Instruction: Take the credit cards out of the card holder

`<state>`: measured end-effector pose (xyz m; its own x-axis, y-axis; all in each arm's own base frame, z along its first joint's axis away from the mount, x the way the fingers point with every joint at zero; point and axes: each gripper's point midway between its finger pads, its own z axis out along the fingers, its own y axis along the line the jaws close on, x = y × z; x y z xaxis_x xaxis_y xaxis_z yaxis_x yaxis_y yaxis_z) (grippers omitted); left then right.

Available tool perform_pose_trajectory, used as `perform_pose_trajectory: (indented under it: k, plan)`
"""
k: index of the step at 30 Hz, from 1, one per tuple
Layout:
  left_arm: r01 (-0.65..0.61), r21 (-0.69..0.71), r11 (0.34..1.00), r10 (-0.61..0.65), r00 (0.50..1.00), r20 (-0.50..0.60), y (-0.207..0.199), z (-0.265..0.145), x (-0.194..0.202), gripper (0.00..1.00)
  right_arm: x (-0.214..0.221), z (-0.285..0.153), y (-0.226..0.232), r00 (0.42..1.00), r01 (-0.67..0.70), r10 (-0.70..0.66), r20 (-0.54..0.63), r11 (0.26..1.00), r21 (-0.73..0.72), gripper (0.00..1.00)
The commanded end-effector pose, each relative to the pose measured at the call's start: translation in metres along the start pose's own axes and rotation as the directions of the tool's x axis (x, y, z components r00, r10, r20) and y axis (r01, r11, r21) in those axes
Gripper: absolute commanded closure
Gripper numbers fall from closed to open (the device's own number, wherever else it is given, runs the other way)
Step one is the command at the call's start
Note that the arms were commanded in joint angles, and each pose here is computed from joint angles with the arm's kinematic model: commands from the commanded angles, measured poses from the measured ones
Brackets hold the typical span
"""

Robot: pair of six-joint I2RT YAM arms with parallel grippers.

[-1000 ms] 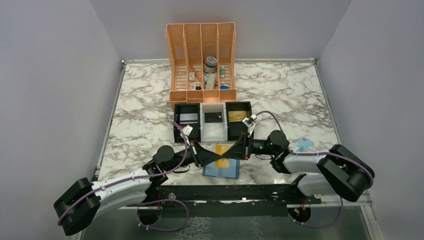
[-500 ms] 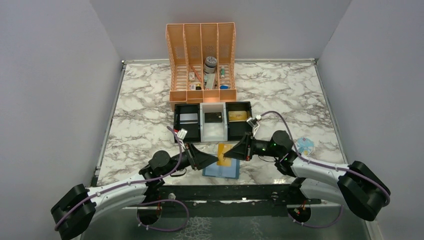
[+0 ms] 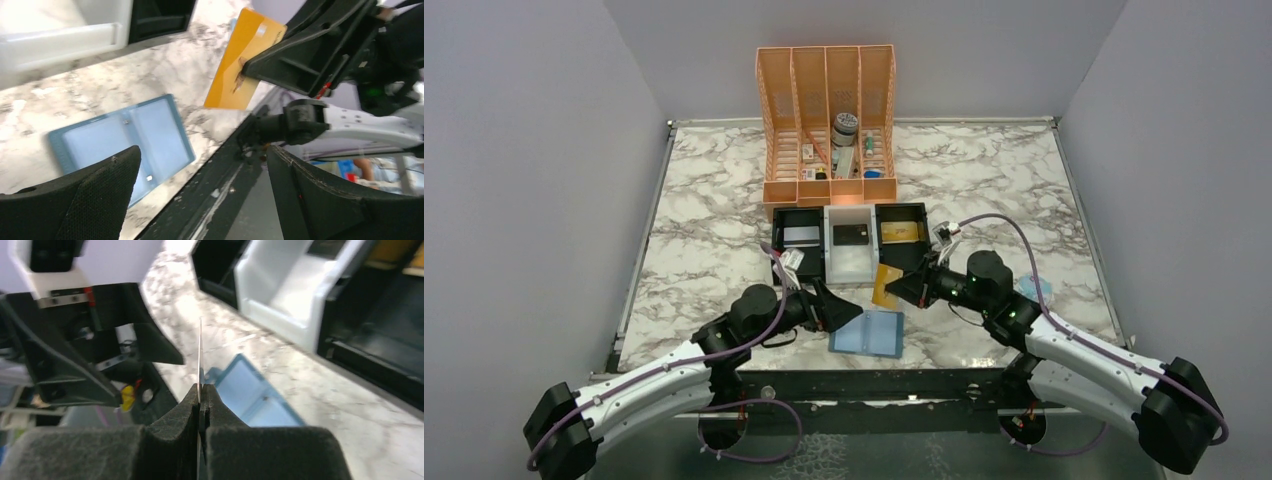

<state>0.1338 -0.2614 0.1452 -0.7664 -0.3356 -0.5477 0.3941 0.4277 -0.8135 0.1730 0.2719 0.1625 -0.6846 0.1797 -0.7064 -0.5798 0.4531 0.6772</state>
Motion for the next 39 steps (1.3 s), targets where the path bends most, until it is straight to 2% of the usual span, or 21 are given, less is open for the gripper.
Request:
perform_pose_trajectory:
  k: [1,4,8,13,21,25,29,34,39]
  plan:
    - [-0.113,-0.268,0.957,0.106,0.994,-0.04,0.037,-0.015,-0.009,0.01,-0.03,-0.01,-0.041,0.99,0.101,-0.125,0.068,0.955,0.277,0.99]
    - [-0.127,-0.344,0.93,0.12,0.992,-0.04,0.049,-0.021,-0.012,0.01,-0.048,-0.019,-0.058,0.976,0.148,-0.198,0.085,0.902,0.406,0.99]
    - [-0.116,-0.369,0.922,0.114,0.993,-0.029,0.056,-0.022,-0.012,0.01,-0.071,-0.029,-0.078,0.951,0.201,-0.296,0.087,0.81,0.551,0.99]
    - [-0.107,-0.364,0.925,0.105,0.994,-0.023,0.057,-0.02,-0.011,0.01,-0.095,-0.033,-0.086,0.912,0.284,-0.407,0.055,0.722,0.631,0.99]
    - [-0.121,-0.382,0.916,0.119,0.992,-0.03,0.061,-0.025,-0.01,0.01,-0.112,-0.011,-0.086,0.854,0.435,-0.518,-0.047,0.662,0.61,0.99]
    - [-0.12,-0.39,0.913,0.12,0.992,-0.023,0.063,-0.028,-0.011,0.01,-0.11,0.009,-0.083,0.813,0.539,-0.568,-0.126,0.652,0.534,0.99]
    - [-0.123,-0.398,0.909,0.122,0.992,-0.029,0.066,-0.03,-0.009,0.01,-0.115,0.019,-0.086,0.769,0.592,-0.625,-0.134,0.618,0.518,0.99]
    - [-0.126,-0.404,0.906,0.12,0.992,-0.041,0.071,-0.031,-0.004,0.01,-0.116,0.026,-0.102,0.675,0.692,-0.707,-0.213,0.507,0.514,0.99]
    - [-0.13,-0.413,0.901,0.122,0.991,-0.046,0.076,-0.031,-0.002,0.01,-0.108,0.032,-0.129,0.57,0.792,-0.739,-0.359,0.377,0.481,0.98]
